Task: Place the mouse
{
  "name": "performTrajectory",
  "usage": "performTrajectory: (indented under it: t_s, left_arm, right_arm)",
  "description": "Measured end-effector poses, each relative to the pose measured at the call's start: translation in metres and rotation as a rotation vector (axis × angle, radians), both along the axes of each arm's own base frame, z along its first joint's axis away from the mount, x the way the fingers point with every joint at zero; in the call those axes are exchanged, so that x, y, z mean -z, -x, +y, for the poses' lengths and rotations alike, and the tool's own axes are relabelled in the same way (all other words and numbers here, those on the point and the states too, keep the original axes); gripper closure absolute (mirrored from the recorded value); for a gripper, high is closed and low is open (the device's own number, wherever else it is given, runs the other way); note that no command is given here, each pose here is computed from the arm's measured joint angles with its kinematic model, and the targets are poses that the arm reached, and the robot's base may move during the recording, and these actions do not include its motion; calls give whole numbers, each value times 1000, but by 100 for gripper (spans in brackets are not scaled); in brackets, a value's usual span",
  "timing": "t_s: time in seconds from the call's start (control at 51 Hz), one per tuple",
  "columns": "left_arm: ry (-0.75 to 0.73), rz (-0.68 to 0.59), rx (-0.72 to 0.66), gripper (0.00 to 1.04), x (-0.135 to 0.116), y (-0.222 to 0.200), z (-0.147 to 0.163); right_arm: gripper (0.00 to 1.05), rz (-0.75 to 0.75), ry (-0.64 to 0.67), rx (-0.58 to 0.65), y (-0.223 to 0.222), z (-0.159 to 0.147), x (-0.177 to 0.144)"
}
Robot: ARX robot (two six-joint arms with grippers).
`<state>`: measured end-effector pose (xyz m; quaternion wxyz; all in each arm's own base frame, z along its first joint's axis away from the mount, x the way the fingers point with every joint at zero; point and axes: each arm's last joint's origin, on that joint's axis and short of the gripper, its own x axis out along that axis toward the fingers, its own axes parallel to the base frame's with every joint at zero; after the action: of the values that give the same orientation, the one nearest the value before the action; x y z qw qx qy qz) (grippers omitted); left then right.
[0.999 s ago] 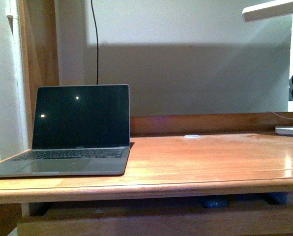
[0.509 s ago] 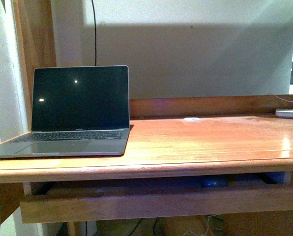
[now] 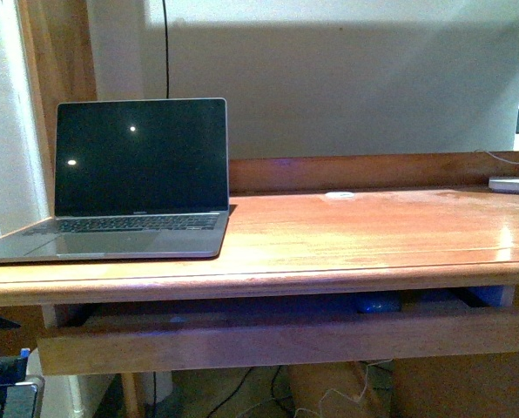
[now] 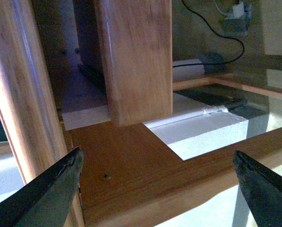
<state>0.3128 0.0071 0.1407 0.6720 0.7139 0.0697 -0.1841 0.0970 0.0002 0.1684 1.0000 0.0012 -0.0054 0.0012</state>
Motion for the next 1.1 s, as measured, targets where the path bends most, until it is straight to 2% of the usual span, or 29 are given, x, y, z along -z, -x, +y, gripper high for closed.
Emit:
performTrajectory:
  t_s: [0.196, 0.47, 0.862, 1.097]
  left_arm:
    - [-66, -53, 50, 8, 17, -10, 5]
    - [-97, -104, 83, 8, 23, -27, 6]
    - [-91, -114, 138, 8, 30, -53, -4]
    - [-30, -56, 184, 8, 35, -64, -19]
  right_arm:
    - [7, 0, 0, 0, 0, 0, 0]
    - [7, 0, 0, 0, 0, 0, 0]
    - [7, 0, 0, 0, 0, 0, 0]
    - [7, 0, 0, 0, 0, 0, 0]
